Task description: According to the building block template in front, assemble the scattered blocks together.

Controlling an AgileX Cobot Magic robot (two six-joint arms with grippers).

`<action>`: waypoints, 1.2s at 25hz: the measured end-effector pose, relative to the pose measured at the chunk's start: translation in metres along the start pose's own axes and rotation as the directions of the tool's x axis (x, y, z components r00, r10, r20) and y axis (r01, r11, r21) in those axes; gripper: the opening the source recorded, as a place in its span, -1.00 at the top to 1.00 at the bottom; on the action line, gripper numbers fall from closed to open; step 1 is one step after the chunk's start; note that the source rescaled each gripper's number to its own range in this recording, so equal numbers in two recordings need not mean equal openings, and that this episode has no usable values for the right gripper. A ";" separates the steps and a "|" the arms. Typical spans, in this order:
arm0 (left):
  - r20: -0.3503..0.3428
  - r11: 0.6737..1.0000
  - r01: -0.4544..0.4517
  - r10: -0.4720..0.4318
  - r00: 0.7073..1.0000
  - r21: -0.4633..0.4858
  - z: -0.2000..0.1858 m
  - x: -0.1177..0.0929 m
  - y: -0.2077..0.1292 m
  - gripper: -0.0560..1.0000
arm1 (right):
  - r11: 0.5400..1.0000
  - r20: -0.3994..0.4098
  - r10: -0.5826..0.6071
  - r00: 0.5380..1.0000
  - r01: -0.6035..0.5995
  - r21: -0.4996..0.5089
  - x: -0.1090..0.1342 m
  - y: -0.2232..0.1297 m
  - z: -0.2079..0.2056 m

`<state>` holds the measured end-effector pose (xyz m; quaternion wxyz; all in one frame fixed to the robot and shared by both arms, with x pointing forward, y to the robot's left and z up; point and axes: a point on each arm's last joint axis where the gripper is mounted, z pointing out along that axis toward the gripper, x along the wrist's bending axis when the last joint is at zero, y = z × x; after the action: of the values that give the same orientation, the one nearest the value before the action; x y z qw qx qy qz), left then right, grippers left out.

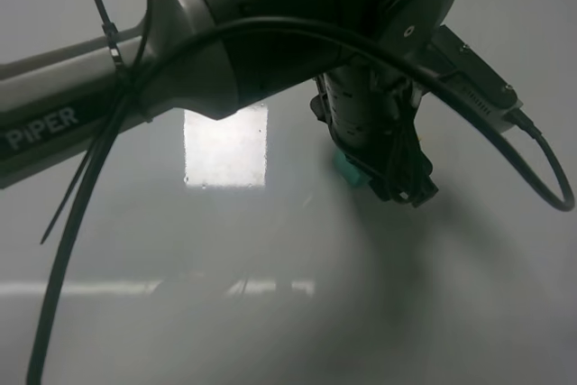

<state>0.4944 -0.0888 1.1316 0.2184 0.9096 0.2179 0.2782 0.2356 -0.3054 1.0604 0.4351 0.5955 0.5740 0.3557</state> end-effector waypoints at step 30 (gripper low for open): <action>-0.070 0.980 -0.103 0.092 0.993 -0.172 -0.088 0.034 0.006 0.86 | 1.000 0.000 0.000 1.000 0.000 0.000 0.000 0.000 0.000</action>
<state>0.4685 -0.0524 1.2145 0.2769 0.8875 0.1542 0.3344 0.2356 -0.3054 1.0604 0.4351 0.5955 0.5740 0.3557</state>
